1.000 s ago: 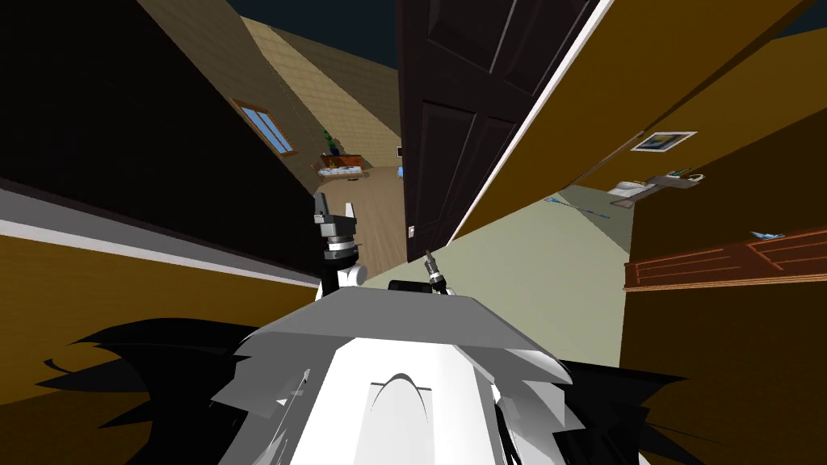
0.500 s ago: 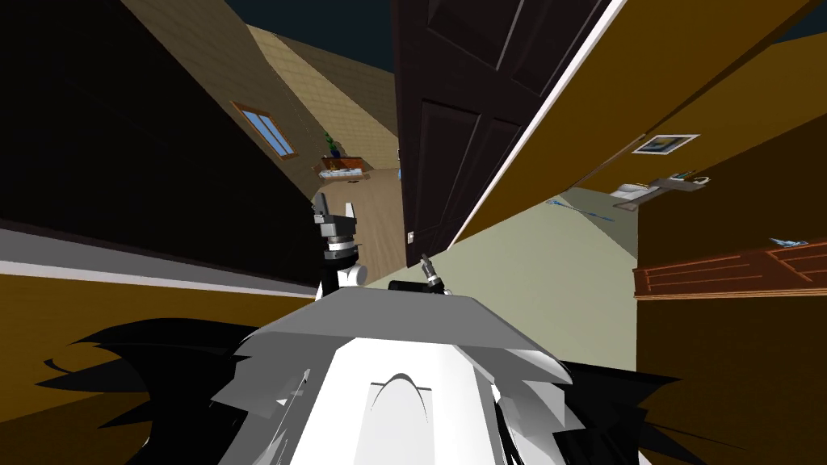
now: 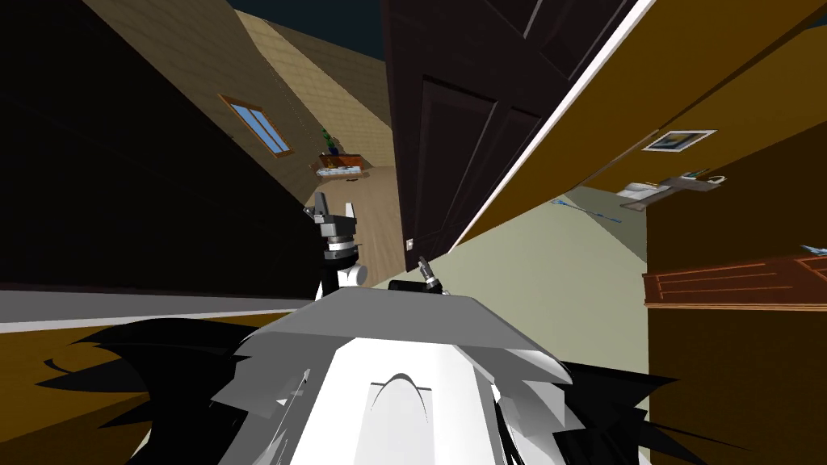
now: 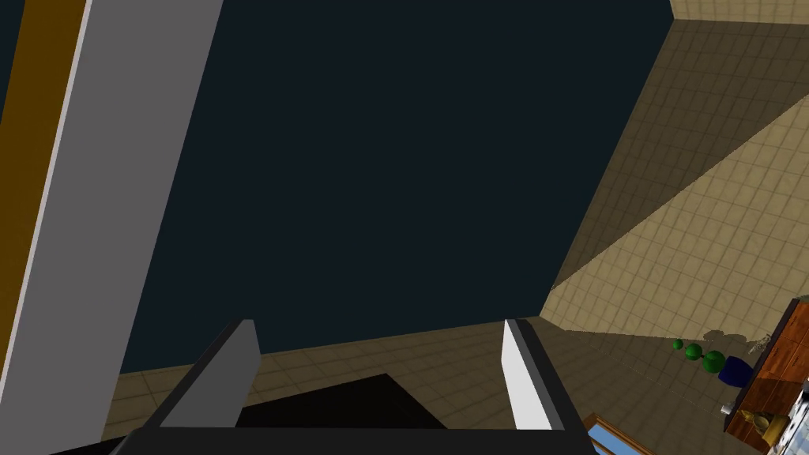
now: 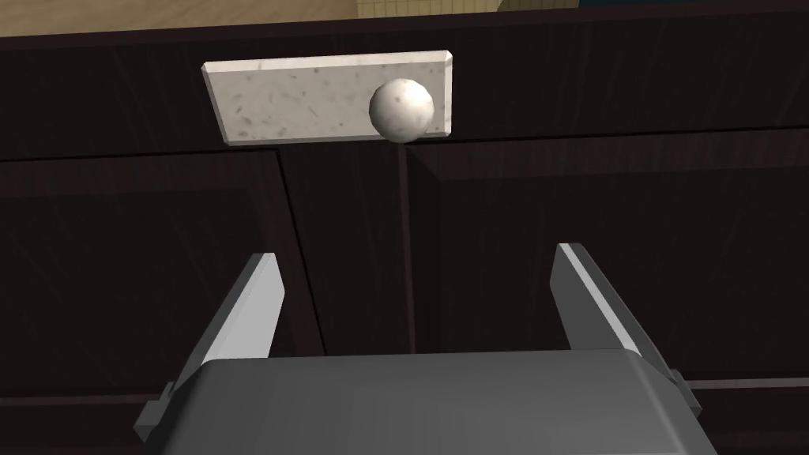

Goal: Push the door open

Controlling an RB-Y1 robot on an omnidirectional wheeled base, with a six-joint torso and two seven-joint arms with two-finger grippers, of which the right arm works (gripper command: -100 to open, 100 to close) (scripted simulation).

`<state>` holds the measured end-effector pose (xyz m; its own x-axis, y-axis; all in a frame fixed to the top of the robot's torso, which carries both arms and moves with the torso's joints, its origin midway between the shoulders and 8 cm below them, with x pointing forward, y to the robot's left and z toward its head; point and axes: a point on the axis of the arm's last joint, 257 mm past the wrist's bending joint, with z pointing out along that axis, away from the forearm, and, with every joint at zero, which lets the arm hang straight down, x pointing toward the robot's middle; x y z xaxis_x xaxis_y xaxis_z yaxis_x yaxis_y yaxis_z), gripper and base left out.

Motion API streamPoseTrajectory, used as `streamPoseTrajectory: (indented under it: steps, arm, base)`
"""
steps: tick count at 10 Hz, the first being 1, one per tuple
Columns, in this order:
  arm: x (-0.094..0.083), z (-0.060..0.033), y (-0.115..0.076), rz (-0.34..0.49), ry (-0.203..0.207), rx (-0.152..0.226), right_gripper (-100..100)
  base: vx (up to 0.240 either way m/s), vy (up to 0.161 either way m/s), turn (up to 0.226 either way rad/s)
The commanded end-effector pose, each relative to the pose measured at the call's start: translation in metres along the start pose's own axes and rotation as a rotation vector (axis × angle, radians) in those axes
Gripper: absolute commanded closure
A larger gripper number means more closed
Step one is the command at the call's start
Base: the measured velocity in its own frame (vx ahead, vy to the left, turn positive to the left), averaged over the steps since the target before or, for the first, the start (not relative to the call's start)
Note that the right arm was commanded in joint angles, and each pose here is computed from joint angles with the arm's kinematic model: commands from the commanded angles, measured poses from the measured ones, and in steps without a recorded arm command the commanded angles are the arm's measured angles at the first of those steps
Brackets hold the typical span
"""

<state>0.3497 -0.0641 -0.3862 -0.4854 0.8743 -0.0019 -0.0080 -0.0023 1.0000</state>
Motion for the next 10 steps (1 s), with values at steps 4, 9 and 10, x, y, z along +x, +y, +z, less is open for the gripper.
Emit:
streamPoseTrajectory:
  steps: [4, 9, 10]
  arm:
    - [-0.005, 0.0077, -0.004, -0.001, -0.014, 0.008, -100]
    - [-0.006, 0.0148, -0.006, 0.004, -0.025, 0.01, -100]
    - [-0.006, 0.0148, -0.006, 0.004, -0.025, 0.01, 100]
  base:
    - [0.168, 0.094, 0.035]
    - [0.157, 0.079, 0.024]
    - [-0.014, -0.006, 0.005]
